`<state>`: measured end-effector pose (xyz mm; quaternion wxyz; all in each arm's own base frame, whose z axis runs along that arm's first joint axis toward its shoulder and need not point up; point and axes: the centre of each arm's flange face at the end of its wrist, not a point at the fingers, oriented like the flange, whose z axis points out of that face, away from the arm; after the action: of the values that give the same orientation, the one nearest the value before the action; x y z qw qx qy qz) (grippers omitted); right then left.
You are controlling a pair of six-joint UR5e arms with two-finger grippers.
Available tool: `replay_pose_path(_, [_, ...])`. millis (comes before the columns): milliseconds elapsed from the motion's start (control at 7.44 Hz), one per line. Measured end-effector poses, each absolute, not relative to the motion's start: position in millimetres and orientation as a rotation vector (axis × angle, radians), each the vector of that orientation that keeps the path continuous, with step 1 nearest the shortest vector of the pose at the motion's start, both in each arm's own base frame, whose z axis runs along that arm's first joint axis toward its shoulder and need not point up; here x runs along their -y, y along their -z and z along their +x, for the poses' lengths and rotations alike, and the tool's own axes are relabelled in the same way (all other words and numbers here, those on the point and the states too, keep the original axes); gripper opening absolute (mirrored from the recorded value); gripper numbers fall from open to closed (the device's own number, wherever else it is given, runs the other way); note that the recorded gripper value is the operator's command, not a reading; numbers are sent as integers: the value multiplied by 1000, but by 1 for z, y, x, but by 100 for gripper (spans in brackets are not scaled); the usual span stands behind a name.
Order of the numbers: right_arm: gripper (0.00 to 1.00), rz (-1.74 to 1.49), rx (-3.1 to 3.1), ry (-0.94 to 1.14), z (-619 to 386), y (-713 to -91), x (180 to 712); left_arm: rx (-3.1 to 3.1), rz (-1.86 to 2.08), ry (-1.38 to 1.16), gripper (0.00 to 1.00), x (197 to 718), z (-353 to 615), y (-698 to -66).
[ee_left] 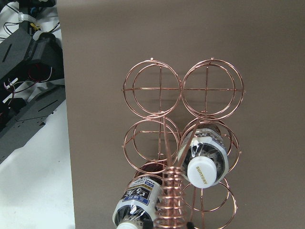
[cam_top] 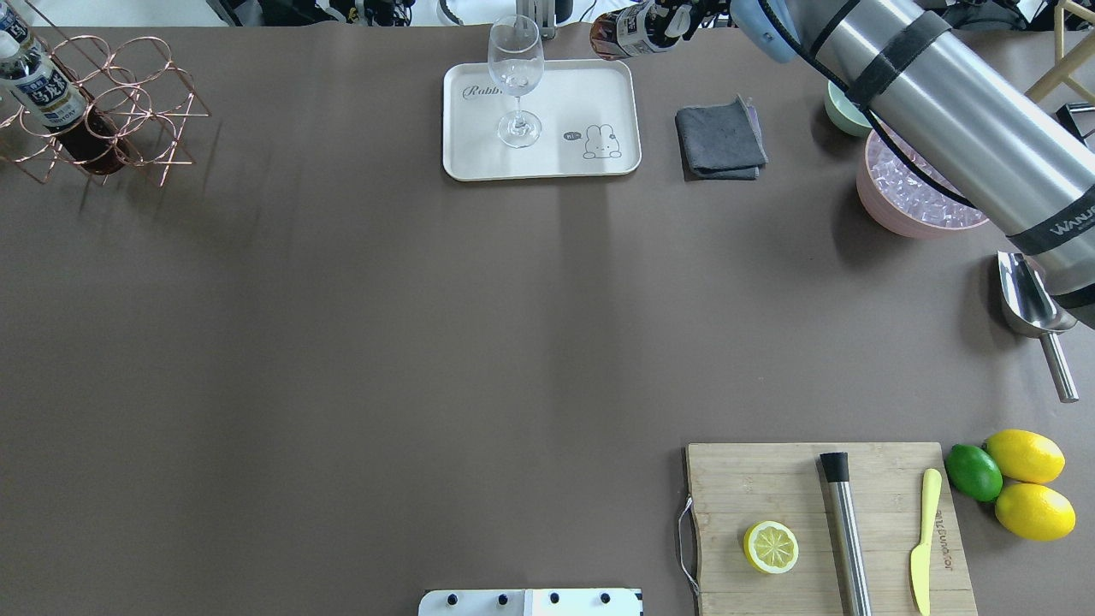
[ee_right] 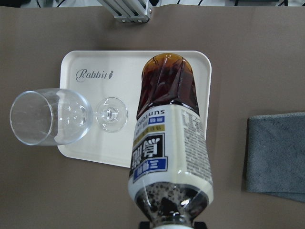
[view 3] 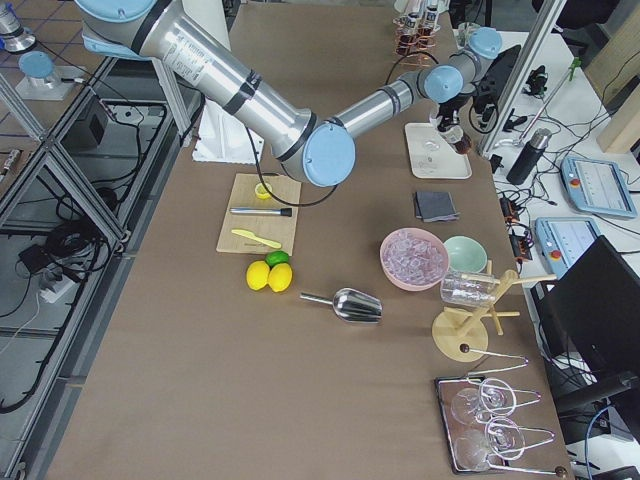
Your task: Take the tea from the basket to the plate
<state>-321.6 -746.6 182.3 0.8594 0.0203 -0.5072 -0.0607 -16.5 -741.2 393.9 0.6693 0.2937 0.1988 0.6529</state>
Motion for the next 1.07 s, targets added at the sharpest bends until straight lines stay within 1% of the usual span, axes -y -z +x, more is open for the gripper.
replay_pose_path(940, [0,156,1047,162,-335,-174,741,-458,653,-1474,0,730,-12,-428])
replay_pose_path(1075, [0,158,1048,163,-335,-173,740,-459,652,-1473,39,728,-12,-431])
